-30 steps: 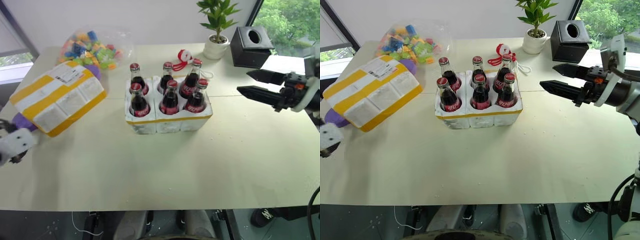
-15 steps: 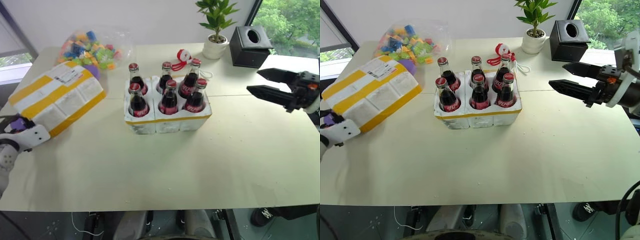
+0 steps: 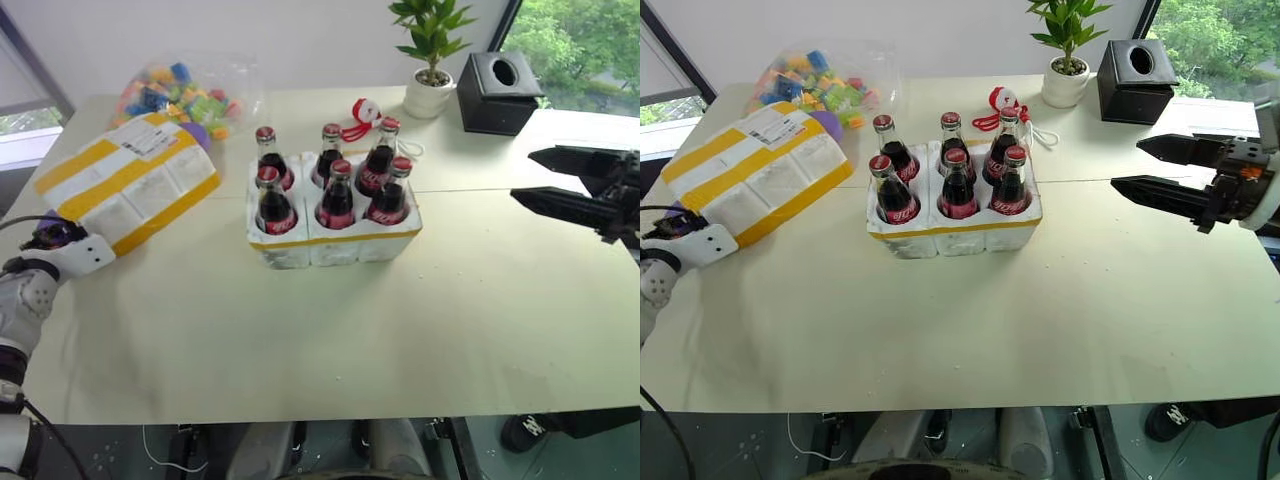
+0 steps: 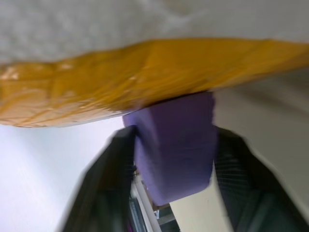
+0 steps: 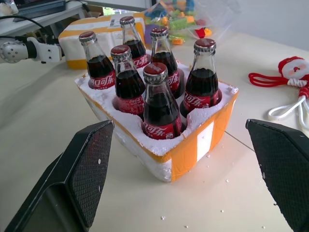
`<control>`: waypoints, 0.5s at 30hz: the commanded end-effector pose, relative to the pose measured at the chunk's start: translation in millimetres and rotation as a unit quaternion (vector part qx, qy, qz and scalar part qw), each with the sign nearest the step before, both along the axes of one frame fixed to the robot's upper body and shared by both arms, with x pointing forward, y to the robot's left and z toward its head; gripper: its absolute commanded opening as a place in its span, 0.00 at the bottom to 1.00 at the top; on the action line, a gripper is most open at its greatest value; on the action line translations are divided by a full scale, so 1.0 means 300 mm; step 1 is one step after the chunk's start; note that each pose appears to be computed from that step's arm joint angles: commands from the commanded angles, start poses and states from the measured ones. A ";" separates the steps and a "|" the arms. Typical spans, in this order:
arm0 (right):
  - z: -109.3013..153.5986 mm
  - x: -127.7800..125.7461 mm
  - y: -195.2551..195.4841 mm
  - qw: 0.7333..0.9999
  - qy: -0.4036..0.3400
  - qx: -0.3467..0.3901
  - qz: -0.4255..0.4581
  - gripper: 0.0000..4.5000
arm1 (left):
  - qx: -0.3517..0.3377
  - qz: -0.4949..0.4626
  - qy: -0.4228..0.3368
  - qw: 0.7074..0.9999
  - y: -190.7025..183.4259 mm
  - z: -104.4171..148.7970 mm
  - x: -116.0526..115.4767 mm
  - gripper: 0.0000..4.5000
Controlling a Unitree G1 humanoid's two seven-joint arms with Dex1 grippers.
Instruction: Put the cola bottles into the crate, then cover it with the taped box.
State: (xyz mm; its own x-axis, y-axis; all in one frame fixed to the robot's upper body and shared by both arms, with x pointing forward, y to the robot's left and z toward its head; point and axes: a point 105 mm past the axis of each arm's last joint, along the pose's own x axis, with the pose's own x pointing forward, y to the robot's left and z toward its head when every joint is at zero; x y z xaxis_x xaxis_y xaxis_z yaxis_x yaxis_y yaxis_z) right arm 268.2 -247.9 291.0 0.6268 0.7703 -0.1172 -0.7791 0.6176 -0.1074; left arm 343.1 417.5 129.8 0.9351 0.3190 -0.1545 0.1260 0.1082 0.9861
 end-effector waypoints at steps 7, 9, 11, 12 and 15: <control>0.038 -0.048 -0.009 0.999 -0.019 -0.026 0.004 1.00 | -0.022 -0.001 -0.064 0.998 0.008 0.124 0.022 0.14; 0.036 -0.045 -0.015 0.999 -0.029 -0.044 -0.004 1.00 | -0.025 -0.010 -0.086 0.996 0.001 0.191 0.032 0.14; 0.036 -0.041 -0.021 0.998 -0.028 -0.047 -0.009 1.00 | -0.025 -0.028 -0.093 0.995 -0.019 0.247 0.043 0.14; 0.038 -0.042 -0.024 0.999 -0.028 -0.046 -0.009 1.00 | -0.028 -0.048 -0.101 0.993 -0.045 0.302 0.053 0.14; 0.040 -0.039 -0.030 0.998 -0.028 -0.047 -0.010 1.00 | -0.028 -0.112 -0.116 0.987 -0.136 0.439 0.072 0.14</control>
